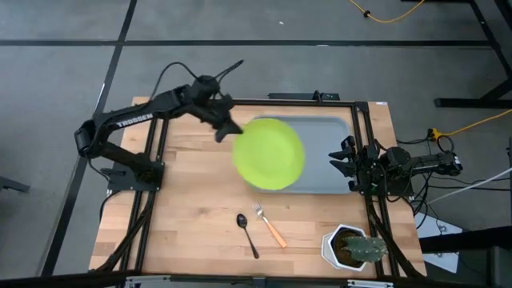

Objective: Pick and place plate/cup/fork/spoon on tray
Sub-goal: Put the light green plate on the gray serving tray to the bottom of the black cup

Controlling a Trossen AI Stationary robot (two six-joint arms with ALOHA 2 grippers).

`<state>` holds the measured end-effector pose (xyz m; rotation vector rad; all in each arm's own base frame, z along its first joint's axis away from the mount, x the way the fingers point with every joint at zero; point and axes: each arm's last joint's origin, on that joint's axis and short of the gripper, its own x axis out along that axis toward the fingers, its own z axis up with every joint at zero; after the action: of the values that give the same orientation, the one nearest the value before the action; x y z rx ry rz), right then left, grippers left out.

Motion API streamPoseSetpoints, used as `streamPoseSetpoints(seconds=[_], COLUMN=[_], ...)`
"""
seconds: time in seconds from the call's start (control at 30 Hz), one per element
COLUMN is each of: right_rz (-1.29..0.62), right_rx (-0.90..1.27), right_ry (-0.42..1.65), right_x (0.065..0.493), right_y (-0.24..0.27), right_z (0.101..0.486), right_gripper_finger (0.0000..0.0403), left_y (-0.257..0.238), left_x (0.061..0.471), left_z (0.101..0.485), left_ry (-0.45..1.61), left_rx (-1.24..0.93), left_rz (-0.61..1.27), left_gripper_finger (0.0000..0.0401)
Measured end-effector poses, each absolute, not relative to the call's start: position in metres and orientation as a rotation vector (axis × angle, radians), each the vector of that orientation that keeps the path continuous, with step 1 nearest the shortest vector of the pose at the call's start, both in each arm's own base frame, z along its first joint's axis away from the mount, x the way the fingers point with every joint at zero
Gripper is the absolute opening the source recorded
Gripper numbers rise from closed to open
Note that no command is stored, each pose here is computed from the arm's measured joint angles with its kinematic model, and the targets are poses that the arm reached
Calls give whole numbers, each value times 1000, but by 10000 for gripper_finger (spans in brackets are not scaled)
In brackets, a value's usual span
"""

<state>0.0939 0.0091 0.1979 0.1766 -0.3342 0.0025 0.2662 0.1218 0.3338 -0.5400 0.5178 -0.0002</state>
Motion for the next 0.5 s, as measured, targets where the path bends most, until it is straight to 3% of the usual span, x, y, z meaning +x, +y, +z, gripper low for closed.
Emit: streamPoseSetpoints(seconds=[0.17, 0.37, 0.5], right_rz=[13, 193, 242], right_rx=[184, 56, 29], right_ry=[-420, -644, -684], right_x=[91, 79, 77], right_y=[9, 13, 14], right_z=[206, 224, 227], right_gripper_finger=[120, 120, 120], left_y=[131, 151, 160], left_x=[293, 323, 353], left_z=[332, 301, 294], left_ry=[371, 382, 382], left_rx=[-455, -478, -445], left_rz=[-1, 44, 27], left_gripper_finger=[1, 0, 0])
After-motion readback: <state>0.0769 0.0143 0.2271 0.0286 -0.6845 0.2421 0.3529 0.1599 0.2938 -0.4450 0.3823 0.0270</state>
